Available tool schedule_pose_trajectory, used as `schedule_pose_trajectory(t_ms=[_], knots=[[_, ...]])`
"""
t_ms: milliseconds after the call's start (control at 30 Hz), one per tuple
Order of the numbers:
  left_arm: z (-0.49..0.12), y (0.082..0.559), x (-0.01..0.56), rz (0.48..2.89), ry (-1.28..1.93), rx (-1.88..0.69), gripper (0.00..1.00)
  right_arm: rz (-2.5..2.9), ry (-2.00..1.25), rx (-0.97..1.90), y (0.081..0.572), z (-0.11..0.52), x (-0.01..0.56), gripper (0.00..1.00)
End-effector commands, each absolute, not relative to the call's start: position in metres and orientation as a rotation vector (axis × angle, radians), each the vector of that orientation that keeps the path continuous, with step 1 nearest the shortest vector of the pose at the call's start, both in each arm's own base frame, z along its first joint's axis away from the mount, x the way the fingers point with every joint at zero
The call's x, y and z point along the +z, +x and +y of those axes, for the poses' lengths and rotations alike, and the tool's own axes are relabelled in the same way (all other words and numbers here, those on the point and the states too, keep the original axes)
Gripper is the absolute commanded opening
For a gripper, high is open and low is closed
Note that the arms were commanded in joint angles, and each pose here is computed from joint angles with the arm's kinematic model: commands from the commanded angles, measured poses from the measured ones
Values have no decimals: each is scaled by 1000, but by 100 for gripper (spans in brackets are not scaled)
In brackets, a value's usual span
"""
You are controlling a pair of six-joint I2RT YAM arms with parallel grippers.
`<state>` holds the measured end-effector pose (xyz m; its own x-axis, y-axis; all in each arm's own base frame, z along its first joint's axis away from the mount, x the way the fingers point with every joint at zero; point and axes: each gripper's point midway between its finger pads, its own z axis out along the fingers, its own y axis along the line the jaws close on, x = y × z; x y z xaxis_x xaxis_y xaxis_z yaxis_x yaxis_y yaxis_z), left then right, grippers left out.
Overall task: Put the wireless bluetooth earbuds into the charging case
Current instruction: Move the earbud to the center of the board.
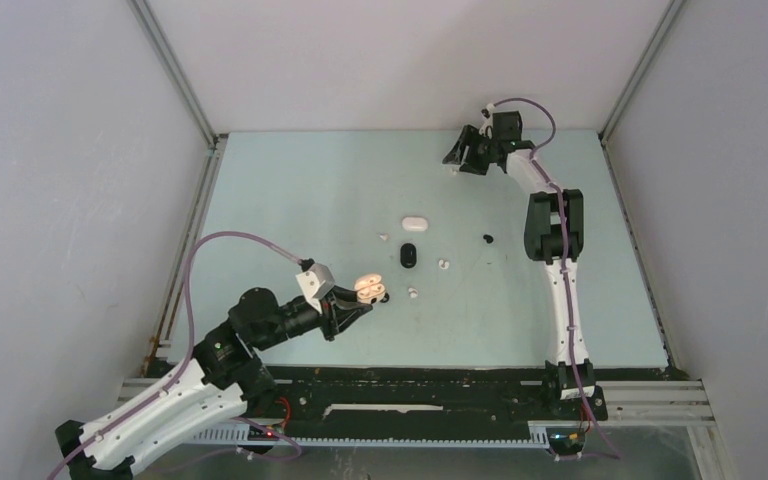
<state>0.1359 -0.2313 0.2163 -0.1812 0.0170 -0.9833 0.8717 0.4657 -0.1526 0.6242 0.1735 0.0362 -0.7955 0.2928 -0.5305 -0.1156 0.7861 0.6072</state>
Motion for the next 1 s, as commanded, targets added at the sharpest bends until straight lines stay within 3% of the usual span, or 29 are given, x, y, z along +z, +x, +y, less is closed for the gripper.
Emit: schedule_pose_trajectory(t_ms=[0, 167, 267, 500, 967], knots=[[-235, 138, 220, 1558, 788, -941, 5, 2265, 249, 997, 641, 172, 48, 66], [-236, 139, 217, 1573, 788, -939, 5, 2267, 385, 1150, 638, 174, 28, 67], [-236, 140, 216, 1578, 782, -934, 5, 2243, 393, 1261, 635, 182, 26, 60], [-233, 143, 217, 1578, 767, -915, 6, 2259, 343, 1353, 622, 202, 26, 57], [-228, 140, 226, 1541, 754, -916, 6, 2394, 301, 1790, 536, 271, 17, 32]])
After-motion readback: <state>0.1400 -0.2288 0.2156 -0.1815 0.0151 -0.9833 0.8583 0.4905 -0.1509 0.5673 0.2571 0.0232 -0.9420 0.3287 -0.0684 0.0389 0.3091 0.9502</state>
